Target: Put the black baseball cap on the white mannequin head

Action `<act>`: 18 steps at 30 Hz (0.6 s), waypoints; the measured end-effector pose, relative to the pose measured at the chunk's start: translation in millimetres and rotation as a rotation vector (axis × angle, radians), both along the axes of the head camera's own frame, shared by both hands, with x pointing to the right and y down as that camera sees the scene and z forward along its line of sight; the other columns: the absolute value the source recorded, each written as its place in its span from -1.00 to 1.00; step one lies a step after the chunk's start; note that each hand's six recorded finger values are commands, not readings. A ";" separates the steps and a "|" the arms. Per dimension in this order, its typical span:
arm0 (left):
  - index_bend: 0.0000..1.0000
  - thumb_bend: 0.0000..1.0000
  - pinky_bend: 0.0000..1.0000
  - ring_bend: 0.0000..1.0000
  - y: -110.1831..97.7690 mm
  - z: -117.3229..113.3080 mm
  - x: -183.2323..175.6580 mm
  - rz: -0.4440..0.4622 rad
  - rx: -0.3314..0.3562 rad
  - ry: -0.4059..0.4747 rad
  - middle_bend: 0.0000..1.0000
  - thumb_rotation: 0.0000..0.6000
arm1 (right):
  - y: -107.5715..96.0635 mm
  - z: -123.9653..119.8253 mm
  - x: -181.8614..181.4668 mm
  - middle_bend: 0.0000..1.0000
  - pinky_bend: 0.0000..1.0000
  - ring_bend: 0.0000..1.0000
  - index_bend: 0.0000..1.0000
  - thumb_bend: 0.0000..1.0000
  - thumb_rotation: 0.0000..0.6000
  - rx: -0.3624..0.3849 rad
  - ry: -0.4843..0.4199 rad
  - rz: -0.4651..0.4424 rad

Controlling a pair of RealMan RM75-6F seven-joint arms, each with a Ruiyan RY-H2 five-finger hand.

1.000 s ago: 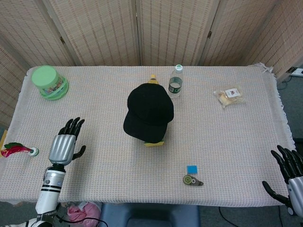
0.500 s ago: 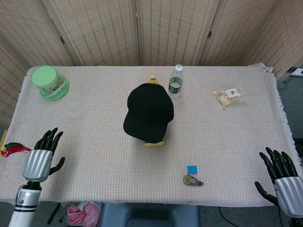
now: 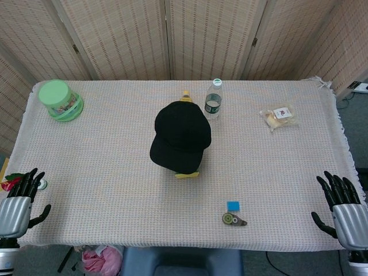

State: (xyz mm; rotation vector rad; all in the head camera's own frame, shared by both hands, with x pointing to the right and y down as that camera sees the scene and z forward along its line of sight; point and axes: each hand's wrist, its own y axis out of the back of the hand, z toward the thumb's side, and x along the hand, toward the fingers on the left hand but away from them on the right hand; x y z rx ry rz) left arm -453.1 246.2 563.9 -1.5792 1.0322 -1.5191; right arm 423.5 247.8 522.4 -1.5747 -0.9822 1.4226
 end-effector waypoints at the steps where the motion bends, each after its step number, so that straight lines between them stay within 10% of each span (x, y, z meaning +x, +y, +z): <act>1: -1.00 -0.31 -0.63 -1.00 0.1 -2.1 -0.5 -0.002 0.005 0.002 -1.00 1.00 | -0.2 0.0 -0.1 -1.00 -1.00 -1.00 -1.00 -0.59 1.00 0.000 -0.001 0.000; 18: -1.00 -0.36 -0.71 -1.00 8.0 -8.5 -7.3 -0.042 -0.014 -0.064 -1.00 1.00 | -8.0 3.6 -0.7 -1.00 -1.00 -1.00 -1.00 -0.59 1.00 -0.023 -0.027 -0.007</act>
